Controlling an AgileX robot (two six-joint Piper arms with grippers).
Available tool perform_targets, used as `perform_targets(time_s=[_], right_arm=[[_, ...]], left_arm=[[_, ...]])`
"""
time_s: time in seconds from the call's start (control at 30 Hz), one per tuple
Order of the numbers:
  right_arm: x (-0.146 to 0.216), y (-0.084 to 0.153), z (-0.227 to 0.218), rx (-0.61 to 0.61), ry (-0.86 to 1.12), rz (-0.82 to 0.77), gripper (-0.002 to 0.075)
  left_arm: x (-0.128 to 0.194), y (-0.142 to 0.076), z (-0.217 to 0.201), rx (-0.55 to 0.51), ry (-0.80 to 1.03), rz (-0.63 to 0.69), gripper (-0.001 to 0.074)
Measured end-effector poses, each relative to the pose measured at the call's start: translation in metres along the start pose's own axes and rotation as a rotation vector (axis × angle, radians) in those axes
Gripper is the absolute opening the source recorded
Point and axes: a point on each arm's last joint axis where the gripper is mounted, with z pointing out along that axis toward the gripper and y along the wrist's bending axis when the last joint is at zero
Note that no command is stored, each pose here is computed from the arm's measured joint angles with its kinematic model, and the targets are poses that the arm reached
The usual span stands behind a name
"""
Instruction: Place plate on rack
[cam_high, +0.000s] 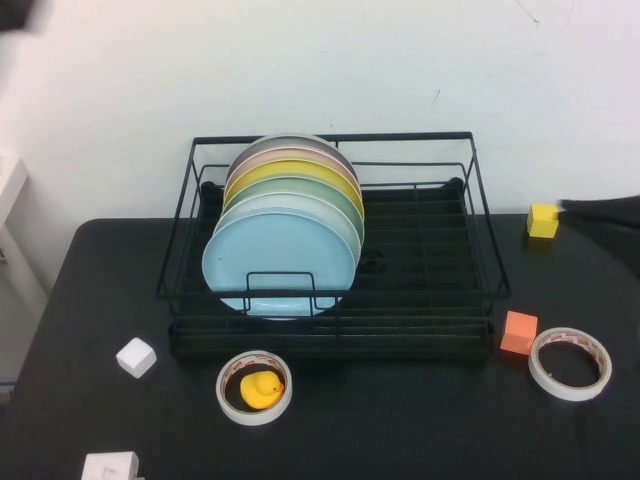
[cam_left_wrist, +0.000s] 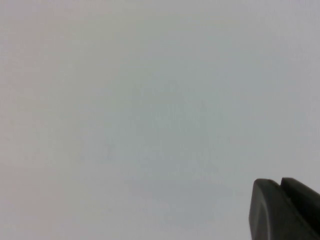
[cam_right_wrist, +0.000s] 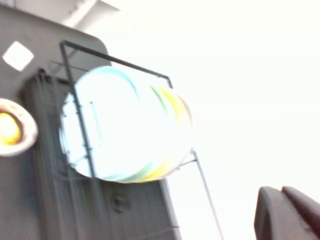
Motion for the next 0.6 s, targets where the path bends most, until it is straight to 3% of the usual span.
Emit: perform_targets(time_s=[0.3,0.43,0.6], right_arm=[[-0.009,0.002,-0.056,0.066,0.112,-0.242,0.0005],[0.000,0.005,-0.070,0.054,0.251,-0.190,0.0006],[0.025,0.019,-0.083,-0.056,0.542,0.035,0.0005]], left_arm=[[-0.052,0.028,-0.051,-0.049,-0.150,-0.180,-0.0001],[-0.062,0.036,-0.069,-0.040,-0.201,-0.260,-0.0001],[-0.068,0.042,-0.085,-0.016,-0.252,-0.349,-0.0001]])
